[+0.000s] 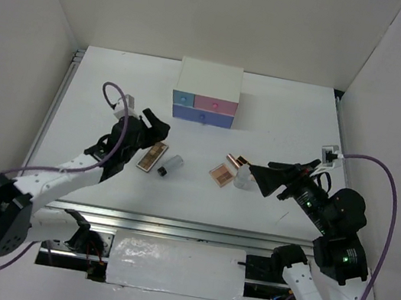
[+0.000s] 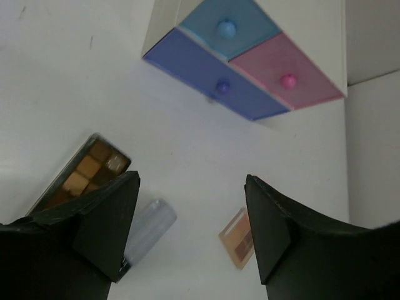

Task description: Organize the makeup

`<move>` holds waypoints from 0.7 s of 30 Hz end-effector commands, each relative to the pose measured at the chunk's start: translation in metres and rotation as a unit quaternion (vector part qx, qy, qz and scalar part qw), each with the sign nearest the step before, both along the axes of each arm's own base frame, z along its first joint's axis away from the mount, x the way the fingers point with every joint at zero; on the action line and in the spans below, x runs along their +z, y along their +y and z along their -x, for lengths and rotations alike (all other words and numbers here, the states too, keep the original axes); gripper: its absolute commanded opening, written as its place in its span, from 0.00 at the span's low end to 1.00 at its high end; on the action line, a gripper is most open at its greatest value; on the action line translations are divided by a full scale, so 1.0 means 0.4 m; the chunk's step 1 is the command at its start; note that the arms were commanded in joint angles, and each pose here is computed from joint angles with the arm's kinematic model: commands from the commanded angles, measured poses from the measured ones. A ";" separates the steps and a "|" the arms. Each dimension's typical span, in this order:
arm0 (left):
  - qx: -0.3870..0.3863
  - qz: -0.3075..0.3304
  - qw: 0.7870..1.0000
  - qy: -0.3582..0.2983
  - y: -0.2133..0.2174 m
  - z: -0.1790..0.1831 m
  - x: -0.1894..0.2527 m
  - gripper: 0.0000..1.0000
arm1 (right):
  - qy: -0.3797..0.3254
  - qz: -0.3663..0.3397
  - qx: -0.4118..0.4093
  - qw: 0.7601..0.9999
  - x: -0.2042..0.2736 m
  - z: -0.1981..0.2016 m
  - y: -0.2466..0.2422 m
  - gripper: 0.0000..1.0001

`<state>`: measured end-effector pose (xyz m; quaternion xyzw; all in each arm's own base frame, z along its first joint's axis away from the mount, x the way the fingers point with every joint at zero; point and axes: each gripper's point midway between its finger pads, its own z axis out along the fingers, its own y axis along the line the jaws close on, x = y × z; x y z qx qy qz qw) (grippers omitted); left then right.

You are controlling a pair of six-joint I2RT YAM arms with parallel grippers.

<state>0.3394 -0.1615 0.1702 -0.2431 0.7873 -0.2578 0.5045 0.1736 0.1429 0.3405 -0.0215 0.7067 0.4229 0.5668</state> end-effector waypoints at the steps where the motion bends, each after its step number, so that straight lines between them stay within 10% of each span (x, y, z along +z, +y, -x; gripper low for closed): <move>1: 0.002 0.091 0.990 -0.110 -0.030 -0.126 0.146 0.80 | -0.053 -0.005 0.025 0.998 0.068 0.033 0.010 1.00; 9: -0.044 0.103 0.991 -0.070 -0.102 -0.310 0.067 0.48 | -0.068 -0.002 0.021 0.997 0.094 0.048 0.002 1.00; 21: -0.053 0.102 0.993 -0.027 -0.111 -0.401 -0.017 0.47 | -0.062 -0.002 0.035 0.997 0.100 0.040 0.016 1.00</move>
